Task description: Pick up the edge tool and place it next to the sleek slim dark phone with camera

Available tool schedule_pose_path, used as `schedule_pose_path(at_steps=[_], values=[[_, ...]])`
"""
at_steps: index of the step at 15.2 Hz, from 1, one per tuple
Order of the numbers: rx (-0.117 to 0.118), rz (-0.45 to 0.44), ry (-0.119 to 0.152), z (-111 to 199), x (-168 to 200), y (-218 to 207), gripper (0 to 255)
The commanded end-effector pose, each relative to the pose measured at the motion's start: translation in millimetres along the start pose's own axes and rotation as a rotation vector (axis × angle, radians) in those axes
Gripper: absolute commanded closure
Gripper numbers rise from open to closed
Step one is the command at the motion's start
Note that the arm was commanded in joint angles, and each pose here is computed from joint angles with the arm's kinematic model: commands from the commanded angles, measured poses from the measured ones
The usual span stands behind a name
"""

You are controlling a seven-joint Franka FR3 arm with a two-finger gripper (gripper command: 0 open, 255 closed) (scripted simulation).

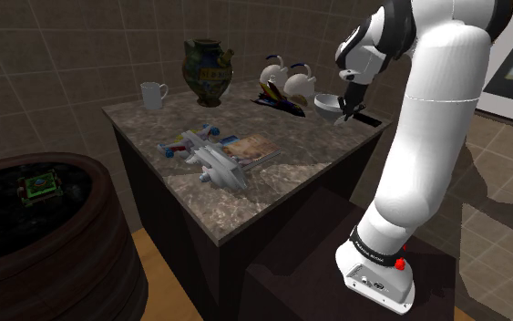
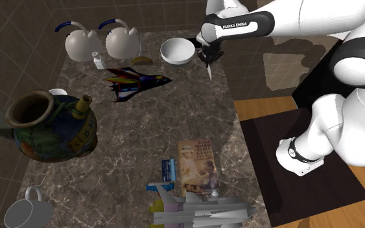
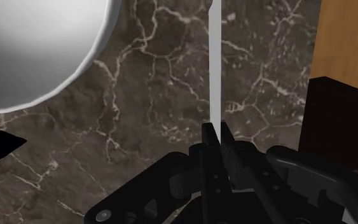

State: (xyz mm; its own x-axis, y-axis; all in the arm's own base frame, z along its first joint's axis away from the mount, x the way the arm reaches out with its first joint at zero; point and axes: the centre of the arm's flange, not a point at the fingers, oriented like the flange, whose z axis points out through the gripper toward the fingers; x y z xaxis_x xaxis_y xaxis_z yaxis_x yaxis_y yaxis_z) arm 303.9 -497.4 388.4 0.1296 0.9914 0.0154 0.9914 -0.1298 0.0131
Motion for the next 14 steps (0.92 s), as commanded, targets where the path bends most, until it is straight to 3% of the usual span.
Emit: schedule_pose_path(at_steps=[1, 11, 14], values=[[0.0, 0.0, 0.0, -11, 0, 0, 255], [0.0, 0.0, 0.0, -64, 1, 1, 255], [0.0, 0.0, 0.0, -46, -21, -4, 255]])
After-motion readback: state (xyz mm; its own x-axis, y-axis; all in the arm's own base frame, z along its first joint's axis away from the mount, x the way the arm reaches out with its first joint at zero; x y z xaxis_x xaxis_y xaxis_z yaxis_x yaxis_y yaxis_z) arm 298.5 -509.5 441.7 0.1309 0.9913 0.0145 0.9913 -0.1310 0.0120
